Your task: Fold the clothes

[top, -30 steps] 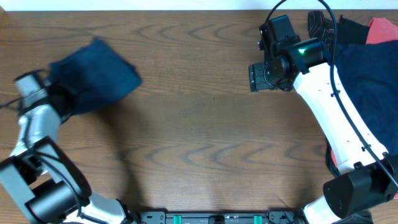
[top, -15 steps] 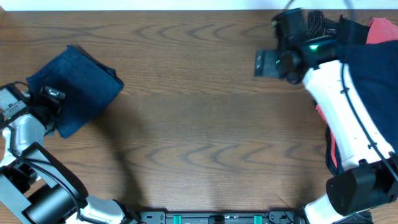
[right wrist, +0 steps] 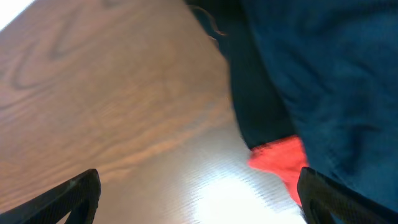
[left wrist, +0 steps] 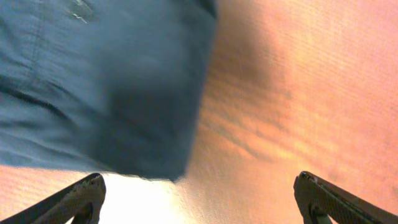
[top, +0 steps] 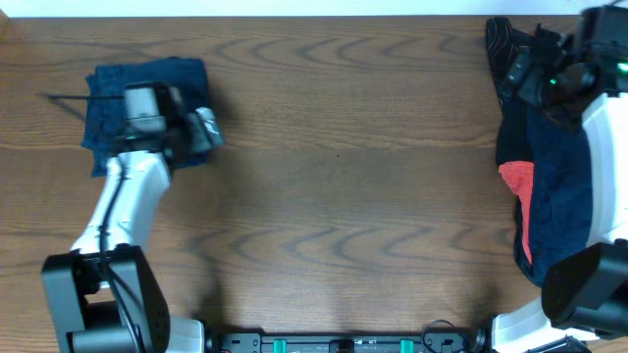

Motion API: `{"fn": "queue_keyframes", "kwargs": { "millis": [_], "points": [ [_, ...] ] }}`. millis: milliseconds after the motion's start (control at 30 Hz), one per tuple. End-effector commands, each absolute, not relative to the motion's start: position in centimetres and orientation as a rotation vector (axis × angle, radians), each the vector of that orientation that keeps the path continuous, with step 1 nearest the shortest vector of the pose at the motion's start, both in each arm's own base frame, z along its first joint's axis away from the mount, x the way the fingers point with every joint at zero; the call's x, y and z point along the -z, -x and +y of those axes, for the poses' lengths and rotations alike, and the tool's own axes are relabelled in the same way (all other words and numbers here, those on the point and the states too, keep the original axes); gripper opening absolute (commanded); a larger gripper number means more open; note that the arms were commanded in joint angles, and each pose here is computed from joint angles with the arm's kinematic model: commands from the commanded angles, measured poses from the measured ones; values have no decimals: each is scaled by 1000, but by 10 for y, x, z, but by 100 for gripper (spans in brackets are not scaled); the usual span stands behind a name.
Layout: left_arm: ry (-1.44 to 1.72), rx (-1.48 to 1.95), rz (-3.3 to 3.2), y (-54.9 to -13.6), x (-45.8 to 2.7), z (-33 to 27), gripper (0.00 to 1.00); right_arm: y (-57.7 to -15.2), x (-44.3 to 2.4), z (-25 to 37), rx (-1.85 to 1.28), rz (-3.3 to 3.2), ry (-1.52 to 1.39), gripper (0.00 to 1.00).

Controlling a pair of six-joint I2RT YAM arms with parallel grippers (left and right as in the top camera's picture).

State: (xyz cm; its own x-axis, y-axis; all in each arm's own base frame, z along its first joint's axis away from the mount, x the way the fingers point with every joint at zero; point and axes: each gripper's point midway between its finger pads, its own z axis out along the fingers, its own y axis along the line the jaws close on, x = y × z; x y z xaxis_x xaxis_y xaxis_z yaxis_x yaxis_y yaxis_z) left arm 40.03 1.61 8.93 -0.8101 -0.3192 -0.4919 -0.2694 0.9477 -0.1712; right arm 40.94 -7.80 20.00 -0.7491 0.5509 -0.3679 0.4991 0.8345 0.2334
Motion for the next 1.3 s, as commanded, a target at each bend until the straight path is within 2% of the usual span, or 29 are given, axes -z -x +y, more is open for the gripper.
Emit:
{"fn": "queue_keyframes", "kwargs": {
  "millis": [0,333,400,500,733,900,1033,1233,1267],
  "points": [
    [346,-24,2589,-394,-88,10,98,-397,-209,-95,-166,2585,-792,99],
    [301,44,2510,-413,-98,-17,99,-382,-204,-106,-145,2632,-807,99],
    [290,77,2482,-422,-99,-22,84,-380,-203,-105,-146,2641,-809,99],
    [258,156,2457,-436,-92,-33,77,-375,-201,-102,-149,2666,-812,99],
    [228,195,2477,-458,-44,-37,77,-366,-197,-92,-162,2719,-809,98],
    [341,95,2520,-456,-11,9,78,-362,-195,-86,-170,2745,-803,98],
    [449,126,2501,-456,-13,44,78,-360,-195,-83,-172,2758,-795,99],
    [430,269,2486,-456,-28,41,78,-365,-196,-82,-172,2744,-781,98],
    [402,277,2493,-455,-29,35,83,-364,-196,-81,-173,2746,-782,99]
  ]
}}
